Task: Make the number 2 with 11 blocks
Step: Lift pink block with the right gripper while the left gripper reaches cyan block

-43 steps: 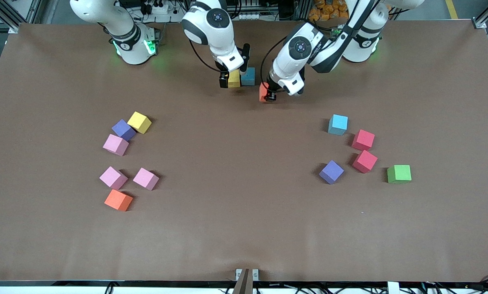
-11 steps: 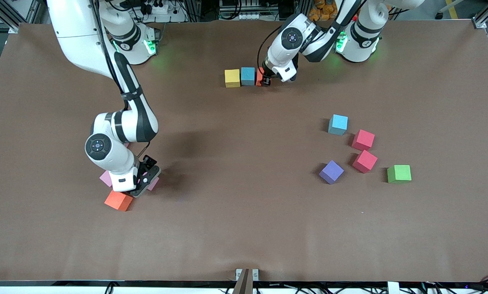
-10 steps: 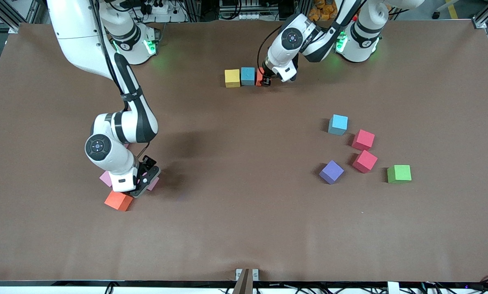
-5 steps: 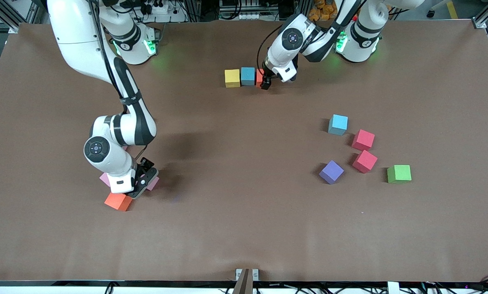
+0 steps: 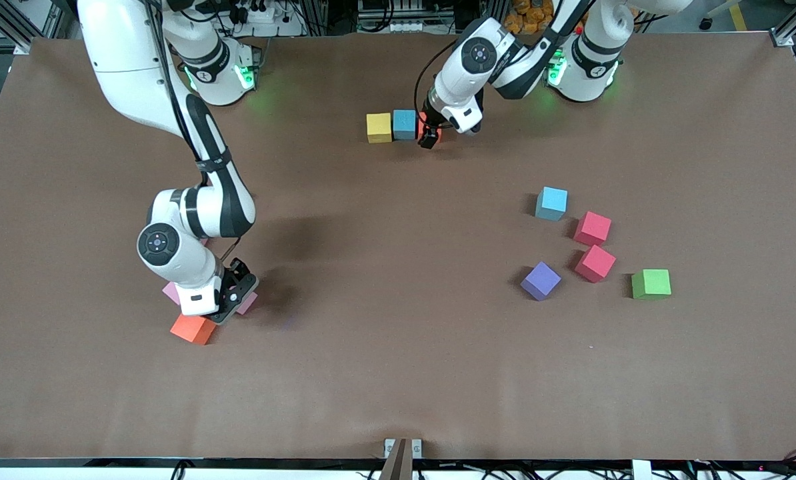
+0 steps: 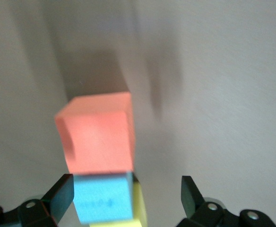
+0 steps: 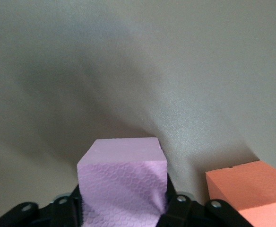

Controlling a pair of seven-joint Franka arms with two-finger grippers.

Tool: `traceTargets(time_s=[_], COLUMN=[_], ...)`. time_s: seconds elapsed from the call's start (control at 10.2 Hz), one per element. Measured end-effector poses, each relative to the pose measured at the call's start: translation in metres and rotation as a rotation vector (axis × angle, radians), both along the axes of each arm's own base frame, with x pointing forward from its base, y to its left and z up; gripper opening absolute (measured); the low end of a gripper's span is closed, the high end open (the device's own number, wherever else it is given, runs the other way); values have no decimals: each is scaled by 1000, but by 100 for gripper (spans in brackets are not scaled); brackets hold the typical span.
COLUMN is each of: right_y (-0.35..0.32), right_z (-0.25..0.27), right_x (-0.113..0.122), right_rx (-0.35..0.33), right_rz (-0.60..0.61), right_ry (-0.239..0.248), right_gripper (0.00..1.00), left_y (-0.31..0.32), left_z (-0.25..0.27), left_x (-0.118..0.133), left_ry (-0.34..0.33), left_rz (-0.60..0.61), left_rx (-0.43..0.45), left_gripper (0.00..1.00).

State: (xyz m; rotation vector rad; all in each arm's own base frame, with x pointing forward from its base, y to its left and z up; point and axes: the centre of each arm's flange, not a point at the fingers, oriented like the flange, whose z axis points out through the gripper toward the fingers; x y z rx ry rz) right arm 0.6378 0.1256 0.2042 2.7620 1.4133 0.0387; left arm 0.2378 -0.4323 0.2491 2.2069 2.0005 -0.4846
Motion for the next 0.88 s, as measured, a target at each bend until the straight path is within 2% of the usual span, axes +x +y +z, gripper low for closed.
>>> traceTargets(time_s=[0.2, 0.29, 0.39, 0.59, 0.78, 0.88], right_y=[1, 3, 6, 15, 43, 66], right_z=[0, 1, 2, 6, 21, 31], right_x=[0, 0, 0, -1, -7, -13], right_rx=[2, 6, 10, 17, 28, 35], right_rz=[-1, -1, -3, -29, -102, -149], right_ry=[1, 8, 16, 31, 55, 59], right_gripper=[58, 58, 58, 58, 58, 58], left_y=[-4, 0, 11, 55, 127, 167], left_z=[28, 48, 71, 116, 147, 148], left_x=[13, 26, 50, 120, 197, 223], left_ry=[-36, -52, -64, -74, -141, -172], left_rz=[-28, -61, -90, -168, -265, -362], left_rx=[-23, -26, -25, -26, 19, 39], left_gripper=[100, 100, 100, 100, 100, 100])
